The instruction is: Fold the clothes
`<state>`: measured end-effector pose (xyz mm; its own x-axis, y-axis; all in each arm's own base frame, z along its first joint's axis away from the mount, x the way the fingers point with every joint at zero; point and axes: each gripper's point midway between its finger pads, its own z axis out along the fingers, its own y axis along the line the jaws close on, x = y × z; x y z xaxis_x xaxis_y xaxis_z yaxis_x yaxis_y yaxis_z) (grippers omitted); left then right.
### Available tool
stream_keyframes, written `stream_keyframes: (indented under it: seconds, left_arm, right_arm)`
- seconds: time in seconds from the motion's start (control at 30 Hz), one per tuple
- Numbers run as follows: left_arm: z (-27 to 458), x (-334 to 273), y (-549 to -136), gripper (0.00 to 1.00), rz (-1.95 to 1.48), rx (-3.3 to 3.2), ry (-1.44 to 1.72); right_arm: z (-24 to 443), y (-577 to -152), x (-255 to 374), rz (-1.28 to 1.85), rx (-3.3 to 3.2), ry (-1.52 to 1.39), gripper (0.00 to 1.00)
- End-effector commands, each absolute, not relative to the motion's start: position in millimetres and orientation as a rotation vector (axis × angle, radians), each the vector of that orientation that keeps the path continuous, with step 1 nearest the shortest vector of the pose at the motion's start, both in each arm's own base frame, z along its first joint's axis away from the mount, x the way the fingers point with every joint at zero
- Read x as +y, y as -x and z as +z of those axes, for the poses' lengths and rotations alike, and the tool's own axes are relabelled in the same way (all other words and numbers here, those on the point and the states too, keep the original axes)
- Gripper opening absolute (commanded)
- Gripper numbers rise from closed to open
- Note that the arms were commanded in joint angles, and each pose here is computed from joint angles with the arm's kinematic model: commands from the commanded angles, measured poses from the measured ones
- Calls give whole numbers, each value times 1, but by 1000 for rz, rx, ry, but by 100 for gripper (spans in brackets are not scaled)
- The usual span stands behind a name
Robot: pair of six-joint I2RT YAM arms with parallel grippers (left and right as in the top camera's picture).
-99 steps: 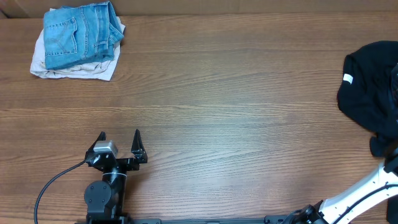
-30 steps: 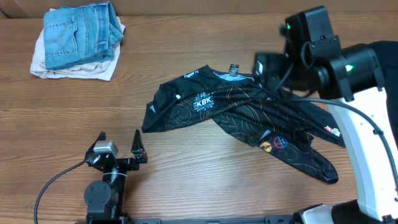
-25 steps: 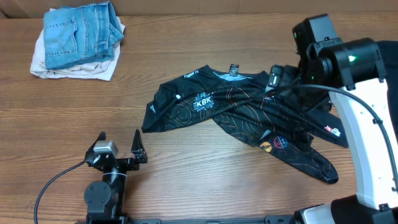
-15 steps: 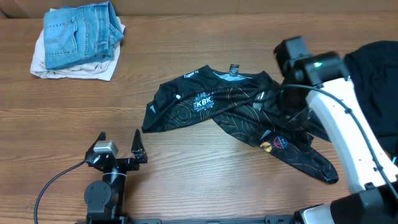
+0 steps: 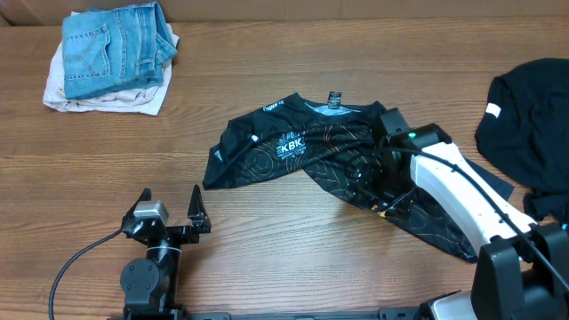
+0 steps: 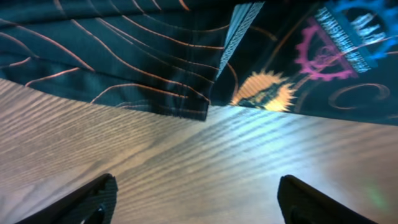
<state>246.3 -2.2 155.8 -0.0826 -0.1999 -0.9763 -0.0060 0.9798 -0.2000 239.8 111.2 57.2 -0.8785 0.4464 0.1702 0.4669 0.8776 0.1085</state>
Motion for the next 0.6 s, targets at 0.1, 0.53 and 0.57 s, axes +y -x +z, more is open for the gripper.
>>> stream_keyframes:
  seconds: [0.1, 0.53, 0.57]
  left_arm:
    - [156, 1, -246, 100, -133, 1643, 152]
    - [156, 1, -246, 100, -133, 1643, 152]
    - [156, 1, -246, 100, -133, 1643, 152]
  right_arm:
    - [39, -231, 124, -341, -2866, 716, 86]
    - [24, -252, 131, -427, -2964, 637, 76]
    - [22, -252, 130, -418, -2960, 638, 76]
